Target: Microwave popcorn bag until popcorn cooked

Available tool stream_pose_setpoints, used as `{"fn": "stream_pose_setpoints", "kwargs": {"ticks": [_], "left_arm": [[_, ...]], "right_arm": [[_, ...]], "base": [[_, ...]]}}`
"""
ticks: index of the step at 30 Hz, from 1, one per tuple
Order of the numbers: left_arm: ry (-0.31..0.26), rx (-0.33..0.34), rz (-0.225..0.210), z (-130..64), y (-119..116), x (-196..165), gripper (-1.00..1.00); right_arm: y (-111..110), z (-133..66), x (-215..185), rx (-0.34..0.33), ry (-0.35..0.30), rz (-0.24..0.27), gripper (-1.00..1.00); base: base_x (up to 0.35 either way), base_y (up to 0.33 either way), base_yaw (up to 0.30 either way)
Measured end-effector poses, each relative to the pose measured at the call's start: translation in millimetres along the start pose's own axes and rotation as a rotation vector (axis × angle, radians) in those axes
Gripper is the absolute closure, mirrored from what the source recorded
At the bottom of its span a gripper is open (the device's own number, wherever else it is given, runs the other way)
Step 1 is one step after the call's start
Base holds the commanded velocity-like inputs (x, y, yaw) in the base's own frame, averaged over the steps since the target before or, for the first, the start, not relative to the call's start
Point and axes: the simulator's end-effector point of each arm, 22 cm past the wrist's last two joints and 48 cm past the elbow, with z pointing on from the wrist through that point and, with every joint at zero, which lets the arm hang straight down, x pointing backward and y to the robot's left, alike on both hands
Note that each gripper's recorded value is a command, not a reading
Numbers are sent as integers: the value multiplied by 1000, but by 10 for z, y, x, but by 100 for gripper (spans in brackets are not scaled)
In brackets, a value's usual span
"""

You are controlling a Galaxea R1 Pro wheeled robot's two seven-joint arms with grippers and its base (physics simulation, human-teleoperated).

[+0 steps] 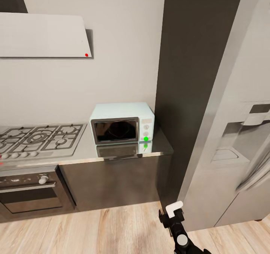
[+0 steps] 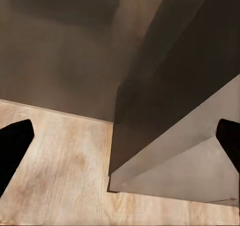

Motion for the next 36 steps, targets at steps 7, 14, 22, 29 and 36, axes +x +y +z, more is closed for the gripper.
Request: {"fn": "stream_pose_setpoints", "kwargs": {"ticks": [7,14,22,29,36], "left_arm": [[1,0,0,-2,2,7,-100],[0,-2,1,0,5,2,-100],[1,-4,1,-3,9,9,-100],[21,-3,0,-8,7,96,-100],[193,-21,9,-140,122,866,-100]], "right_arm": [[1,0,2,0,1,0,-100],[18,0,-5,-3,0,-2,-100],[13,-7,55,-3,12,-6,-100],[100,-241,1035,-11,206,-52,-100],[163,-758,2172,-26,436,-117,-100]], "base": [[0,0,0],[-42,0,0],[-22,0,0],[0,0,0],[0,0,0]]}}
